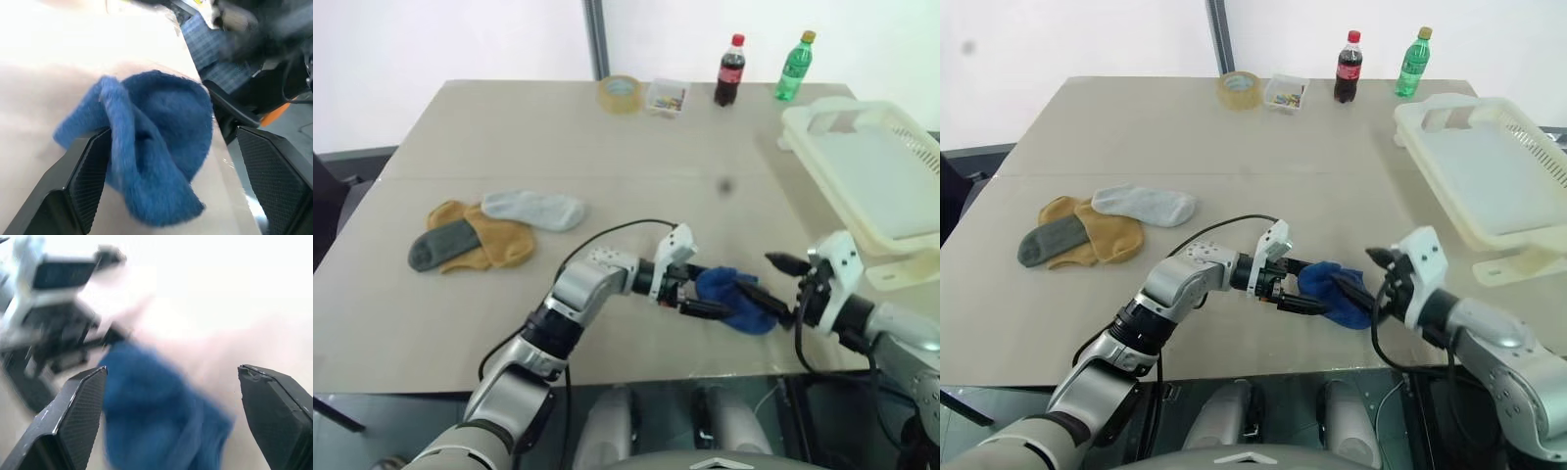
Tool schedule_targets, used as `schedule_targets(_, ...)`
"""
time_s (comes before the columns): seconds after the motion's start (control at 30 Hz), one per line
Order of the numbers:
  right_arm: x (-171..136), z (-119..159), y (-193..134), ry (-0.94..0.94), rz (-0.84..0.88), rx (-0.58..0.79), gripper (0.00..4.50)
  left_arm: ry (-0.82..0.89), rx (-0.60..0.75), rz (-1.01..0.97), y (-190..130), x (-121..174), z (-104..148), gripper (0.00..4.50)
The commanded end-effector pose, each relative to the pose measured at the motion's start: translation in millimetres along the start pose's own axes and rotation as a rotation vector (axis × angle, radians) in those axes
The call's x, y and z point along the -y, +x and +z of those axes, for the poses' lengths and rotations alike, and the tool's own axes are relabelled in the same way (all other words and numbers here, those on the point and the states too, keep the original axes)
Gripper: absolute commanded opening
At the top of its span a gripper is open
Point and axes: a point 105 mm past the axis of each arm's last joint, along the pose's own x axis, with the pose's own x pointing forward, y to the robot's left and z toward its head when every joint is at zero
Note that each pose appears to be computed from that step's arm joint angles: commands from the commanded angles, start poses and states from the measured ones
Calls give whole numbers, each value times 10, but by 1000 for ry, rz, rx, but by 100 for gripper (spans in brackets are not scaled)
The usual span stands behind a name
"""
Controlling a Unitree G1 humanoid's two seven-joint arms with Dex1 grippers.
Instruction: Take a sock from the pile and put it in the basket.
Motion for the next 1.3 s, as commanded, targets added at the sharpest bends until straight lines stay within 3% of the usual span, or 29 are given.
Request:
schedule_targets(0.03,72,-113,44,-45,-39,-75,437,48,23,6,-149,15,121,428)
schedule_targets(0.27,242,-482,20,-152,-87,-250,437,-8,42,-62,-270,142,156,428)
schedule_targets(0.47,289,-494,78,-169,-99,-245,437,-58,28,-74,-277,150,175,428)
schedule_targets(0.73,267,-519,124,-175,-86,-245,437,-125,-78,-10,-578,96,-100,428)
schedule_targets(0.93,249,-570,164,-171,-49,-256,437,-183,-34,-94,-583,264,-16,428)
schedule_targets(1.3,48,-955,456,-250,112,-397,437,-202,5,-47,-566,280,-32,428)
